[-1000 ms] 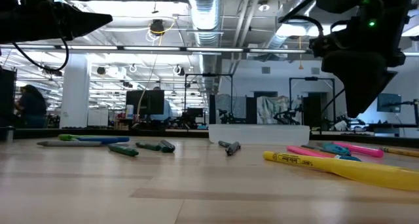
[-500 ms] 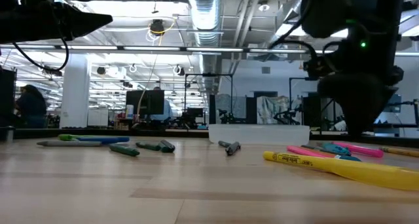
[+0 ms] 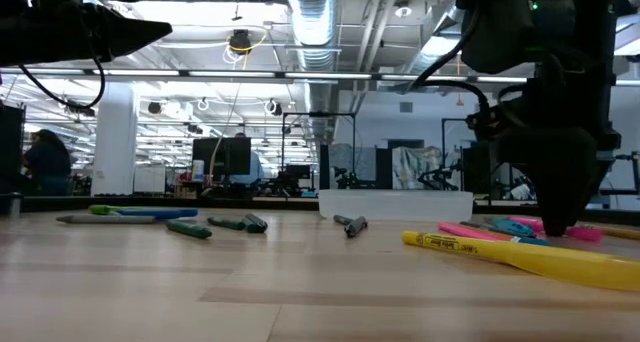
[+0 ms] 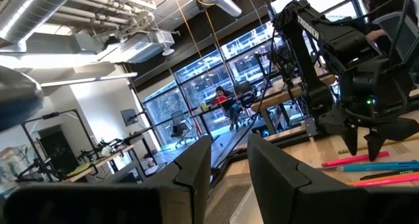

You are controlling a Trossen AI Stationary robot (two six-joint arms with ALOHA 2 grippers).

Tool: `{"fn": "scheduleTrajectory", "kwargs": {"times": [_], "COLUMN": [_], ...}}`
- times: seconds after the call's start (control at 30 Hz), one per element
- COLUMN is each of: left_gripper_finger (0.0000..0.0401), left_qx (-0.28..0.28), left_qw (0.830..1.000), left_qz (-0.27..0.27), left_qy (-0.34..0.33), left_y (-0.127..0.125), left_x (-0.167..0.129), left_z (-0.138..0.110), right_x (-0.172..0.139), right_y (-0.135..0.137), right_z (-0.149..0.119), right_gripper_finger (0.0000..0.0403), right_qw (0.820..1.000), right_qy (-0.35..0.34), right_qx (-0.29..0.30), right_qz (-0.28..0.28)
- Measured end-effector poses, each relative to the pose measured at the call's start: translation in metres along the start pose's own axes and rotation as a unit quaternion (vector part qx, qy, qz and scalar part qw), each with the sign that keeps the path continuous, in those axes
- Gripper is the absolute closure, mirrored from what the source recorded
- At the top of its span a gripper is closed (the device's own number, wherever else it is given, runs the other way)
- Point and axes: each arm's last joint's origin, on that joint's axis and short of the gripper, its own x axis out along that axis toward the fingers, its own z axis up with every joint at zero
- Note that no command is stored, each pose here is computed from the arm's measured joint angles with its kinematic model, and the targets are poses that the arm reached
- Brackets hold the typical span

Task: Pick & place school supplies into a supply box
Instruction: Put the pink pen into the black supply box

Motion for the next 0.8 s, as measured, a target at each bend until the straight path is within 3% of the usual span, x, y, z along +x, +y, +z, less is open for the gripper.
{"fn": "scheduleTrajectory", "kwargs": {"times": [0.2,0.6,0.8], "left_gripper_finger": [0.0305,0.0305,0.0305], "left_qx": [0.0,0.0,0.0], "left_qw": [1.0,1.0,1.0], "left_qz": [0.002,0.002,0.002], "left_qy": [0.0,0.0,0.0], "left_y": [0.0001,0.0001,0.0002], "left_x": [0.0,0.0,0.0], "left_z": [0.0001,0.0001,0.0001], "right_x": [0.0014,0.0022,0.0021], "right_y": [0.0002,0.0018,0.0018], "right_z": [-0.0004,0.0,-0.0002], "right_gripper_finger": [0.024,0.0368,0.0394], "right_qw": [1.0,1.0,1.0], "right_qy": [-0.001,-0.003,-0.001], "right_qx": [-0.005,-0.002,-0.016], "right_qz": [0.005,0.011,0.012]}}
